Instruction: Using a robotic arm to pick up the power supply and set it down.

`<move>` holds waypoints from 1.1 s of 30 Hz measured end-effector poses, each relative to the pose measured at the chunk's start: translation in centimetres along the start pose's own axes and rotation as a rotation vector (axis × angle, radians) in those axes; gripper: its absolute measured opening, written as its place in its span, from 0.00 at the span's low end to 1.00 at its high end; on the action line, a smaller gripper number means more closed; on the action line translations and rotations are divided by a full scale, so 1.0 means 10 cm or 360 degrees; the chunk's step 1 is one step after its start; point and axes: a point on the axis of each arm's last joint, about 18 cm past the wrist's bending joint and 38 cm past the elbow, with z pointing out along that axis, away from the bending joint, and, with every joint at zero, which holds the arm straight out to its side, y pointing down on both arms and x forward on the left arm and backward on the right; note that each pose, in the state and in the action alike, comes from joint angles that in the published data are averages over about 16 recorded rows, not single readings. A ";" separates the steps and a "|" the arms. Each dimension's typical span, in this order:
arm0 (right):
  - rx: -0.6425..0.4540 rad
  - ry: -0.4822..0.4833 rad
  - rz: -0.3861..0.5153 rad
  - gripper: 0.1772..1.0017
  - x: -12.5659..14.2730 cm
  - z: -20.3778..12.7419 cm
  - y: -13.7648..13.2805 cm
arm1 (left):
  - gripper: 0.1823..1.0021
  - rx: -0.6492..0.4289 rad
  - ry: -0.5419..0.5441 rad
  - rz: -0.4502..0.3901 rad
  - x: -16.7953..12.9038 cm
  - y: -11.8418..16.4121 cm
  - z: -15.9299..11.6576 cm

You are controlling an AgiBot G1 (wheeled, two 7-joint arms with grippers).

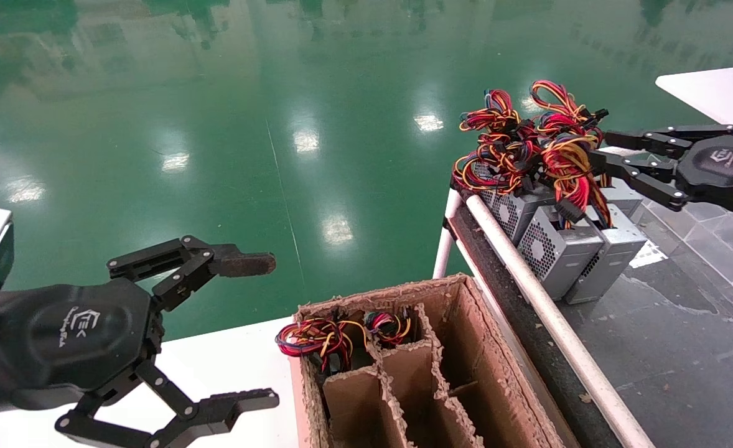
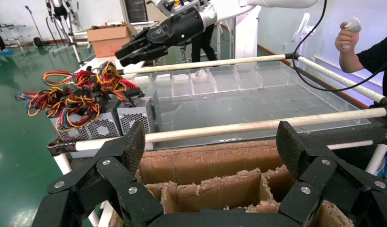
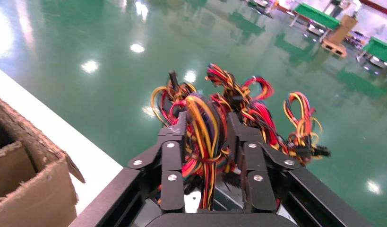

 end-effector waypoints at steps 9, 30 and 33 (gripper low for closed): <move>0.0090 -0.0002 -0.0011 0.40 0.01 -0.05 -0.11 | 1.00 0.0000 0.0000 0.0000 0.00 0.00 0.00; 0.0402 -0.0234 -0.0016 0.90 -0.34 0.01 -0.41 | 1.00 0.0000 -0.0001 0.0000 0.00 0.00 0.00; 0.0417 -0.0282 0.0002 0.94 -0.43 0.03 -0.42 | 1.00 0.0000 -0.0001 0.0000 0.00 0.00 0.00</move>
